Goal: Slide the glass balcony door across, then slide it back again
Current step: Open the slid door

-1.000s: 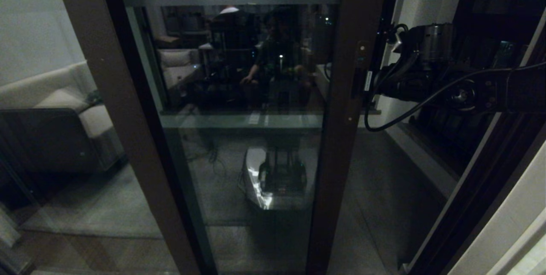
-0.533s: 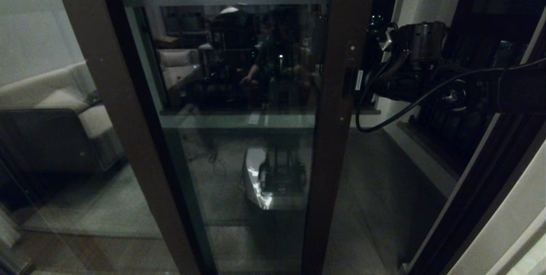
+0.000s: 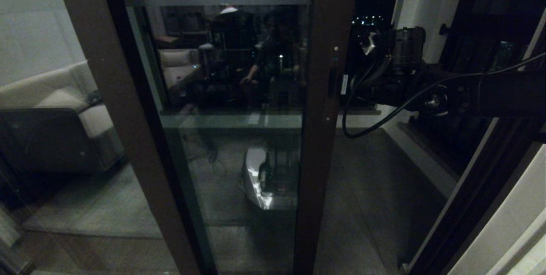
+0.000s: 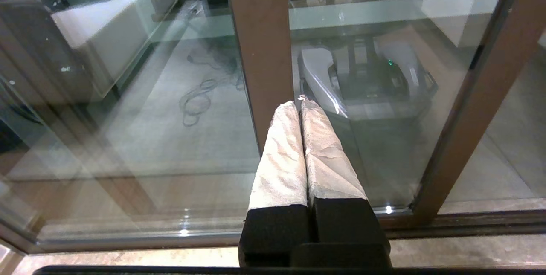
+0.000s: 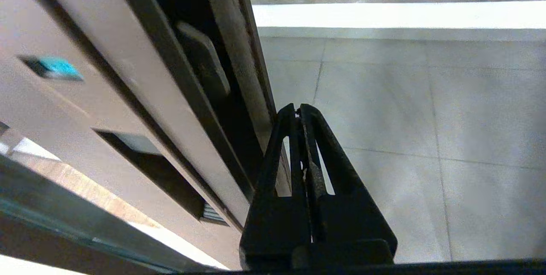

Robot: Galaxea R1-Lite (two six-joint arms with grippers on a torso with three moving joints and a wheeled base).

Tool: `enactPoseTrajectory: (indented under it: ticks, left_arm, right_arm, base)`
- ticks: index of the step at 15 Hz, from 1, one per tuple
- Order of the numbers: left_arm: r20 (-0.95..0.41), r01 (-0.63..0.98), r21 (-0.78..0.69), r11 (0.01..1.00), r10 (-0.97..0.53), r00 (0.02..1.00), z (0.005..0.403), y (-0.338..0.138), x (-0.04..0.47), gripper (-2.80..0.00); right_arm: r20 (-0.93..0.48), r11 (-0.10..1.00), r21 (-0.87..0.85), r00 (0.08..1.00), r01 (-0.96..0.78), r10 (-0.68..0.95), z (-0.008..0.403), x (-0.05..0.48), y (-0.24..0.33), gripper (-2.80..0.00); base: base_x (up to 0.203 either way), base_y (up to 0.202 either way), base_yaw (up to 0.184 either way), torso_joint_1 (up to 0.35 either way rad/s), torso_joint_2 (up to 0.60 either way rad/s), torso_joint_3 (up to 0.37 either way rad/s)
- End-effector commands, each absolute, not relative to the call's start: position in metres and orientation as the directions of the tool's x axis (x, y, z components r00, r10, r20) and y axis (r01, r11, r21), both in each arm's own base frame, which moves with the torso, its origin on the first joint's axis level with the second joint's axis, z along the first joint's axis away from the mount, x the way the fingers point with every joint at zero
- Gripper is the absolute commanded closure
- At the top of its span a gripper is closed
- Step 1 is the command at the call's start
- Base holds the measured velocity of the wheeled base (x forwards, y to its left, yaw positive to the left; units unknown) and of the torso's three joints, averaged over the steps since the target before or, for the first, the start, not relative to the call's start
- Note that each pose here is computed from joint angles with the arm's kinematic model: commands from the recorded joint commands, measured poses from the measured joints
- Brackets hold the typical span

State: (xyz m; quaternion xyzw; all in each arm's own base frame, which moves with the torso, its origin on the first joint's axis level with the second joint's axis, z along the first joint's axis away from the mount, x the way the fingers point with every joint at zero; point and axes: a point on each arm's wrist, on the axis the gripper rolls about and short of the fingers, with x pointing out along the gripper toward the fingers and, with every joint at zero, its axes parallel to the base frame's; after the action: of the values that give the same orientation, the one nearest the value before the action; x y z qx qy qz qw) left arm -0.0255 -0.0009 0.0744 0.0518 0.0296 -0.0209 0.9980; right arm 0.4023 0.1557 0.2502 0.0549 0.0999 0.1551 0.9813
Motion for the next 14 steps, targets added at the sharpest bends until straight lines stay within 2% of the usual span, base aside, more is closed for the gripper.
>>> enactPoseTrajectory:
  ticks: [1,14]
  left_arm:
    - [-0.061,0.043,0.103,0.994,-0.037,0.997,0.074,-0.001,-0.026,0.0]
    - [-0.063,0.043,0.103,0.994,-0.037,0.997,0.074,-0.001,-0.026,0.0]
  right_arm:
    - [-0.186,0.943,0.138,0.927,-0.303,0.325,0.245,0.405,0.165,0.0]
    - [-0.167,0.937,0.155,0.926,-0.314,0.338,0.227,0.425,0.208,0.0]
  base:
    - [0.0,0.0,0.0,0.0,0.0,0.0]
    - [0.0,0.0,0.0,0.0,0.0,0.0]
